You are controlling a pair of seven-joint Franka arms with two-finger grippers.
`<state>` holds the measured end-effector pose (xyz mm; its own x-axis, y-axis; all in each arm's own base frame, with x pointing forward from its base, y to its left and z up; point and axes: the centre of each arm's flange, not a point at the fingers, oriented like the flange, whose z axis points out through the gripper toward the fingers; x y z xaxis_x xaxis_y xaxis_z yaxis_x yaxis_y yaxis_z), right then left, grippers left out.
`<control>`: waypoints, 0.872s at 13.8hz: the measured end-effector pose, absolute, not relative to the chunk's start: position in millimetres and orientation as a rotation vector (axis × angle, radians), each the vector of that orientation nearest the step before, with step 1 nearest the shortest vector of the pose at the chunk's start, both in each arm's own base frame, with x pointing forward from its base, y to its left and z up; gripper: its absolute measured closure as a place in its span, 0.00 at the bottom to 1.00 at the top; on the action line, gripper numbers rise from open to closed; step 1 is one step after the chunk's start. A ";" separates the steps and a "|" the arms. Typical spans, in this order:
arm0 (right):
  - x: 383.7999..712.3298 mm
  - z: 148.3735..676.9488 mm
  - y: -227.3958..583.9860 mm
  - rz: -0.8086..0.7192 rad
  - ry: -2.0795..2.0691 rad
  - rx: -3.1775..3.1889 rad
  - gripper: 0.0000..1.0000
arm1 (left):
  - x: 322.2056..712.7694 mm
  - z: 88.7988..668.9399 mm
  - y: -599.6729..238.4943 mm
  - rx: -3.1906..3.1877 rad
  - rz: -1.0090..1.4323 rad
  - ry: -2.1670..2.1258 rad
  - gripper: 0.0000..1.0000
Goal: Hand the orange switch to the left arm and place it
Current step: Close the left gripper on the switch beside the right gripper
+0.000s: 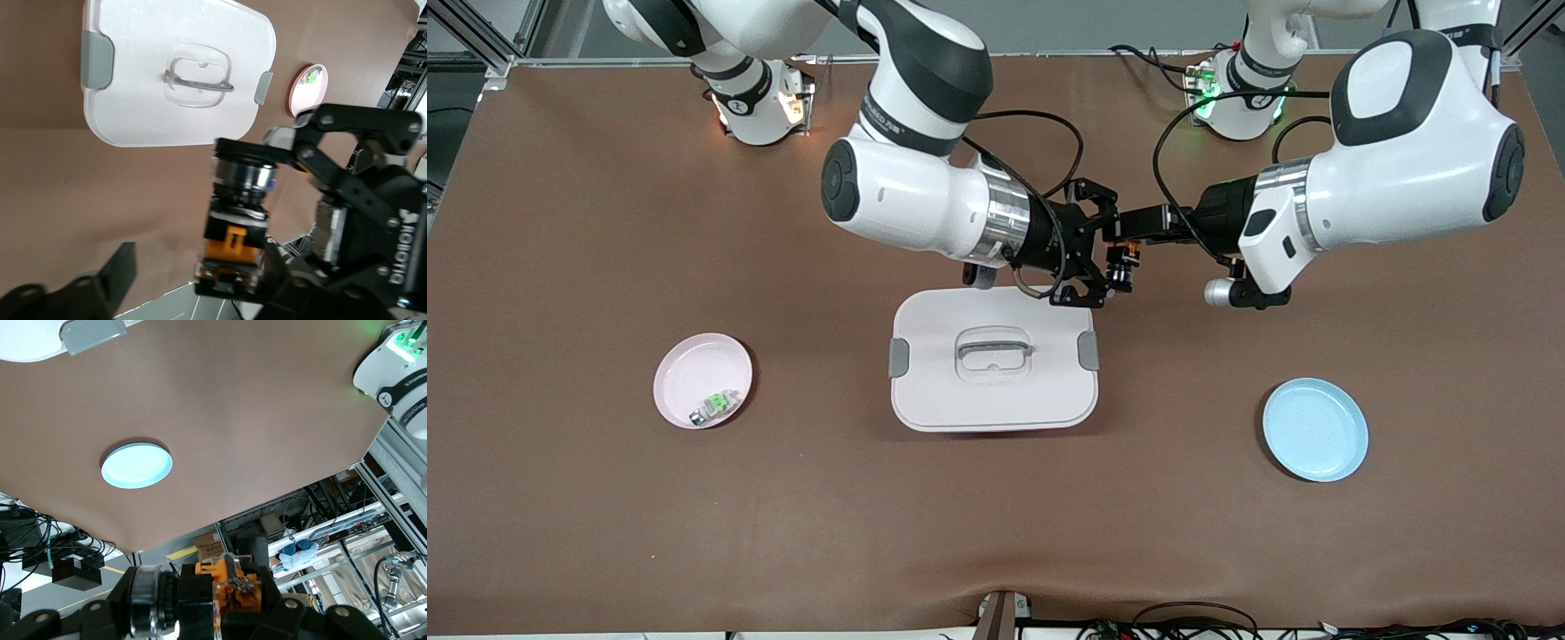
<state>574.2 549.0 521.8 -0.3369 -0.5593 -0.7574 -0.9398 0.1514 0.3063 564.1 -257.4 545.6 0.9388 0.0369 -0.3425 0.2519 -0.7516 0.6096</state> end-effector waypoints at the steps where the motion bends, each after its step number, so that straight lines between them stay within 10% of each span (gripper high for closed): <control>1: 573.3 518.3 551.9 1.064 1.963 -1.424 0.27 | 564.7 546.5 -256.4 2.397 -0.403 0.205 0.33; 12: 576.5 513.9 551.6 1.051 1.965 -1.411 0.27 | 569.4 547.8 -257.7 2.394 -0.370 0.233 0.59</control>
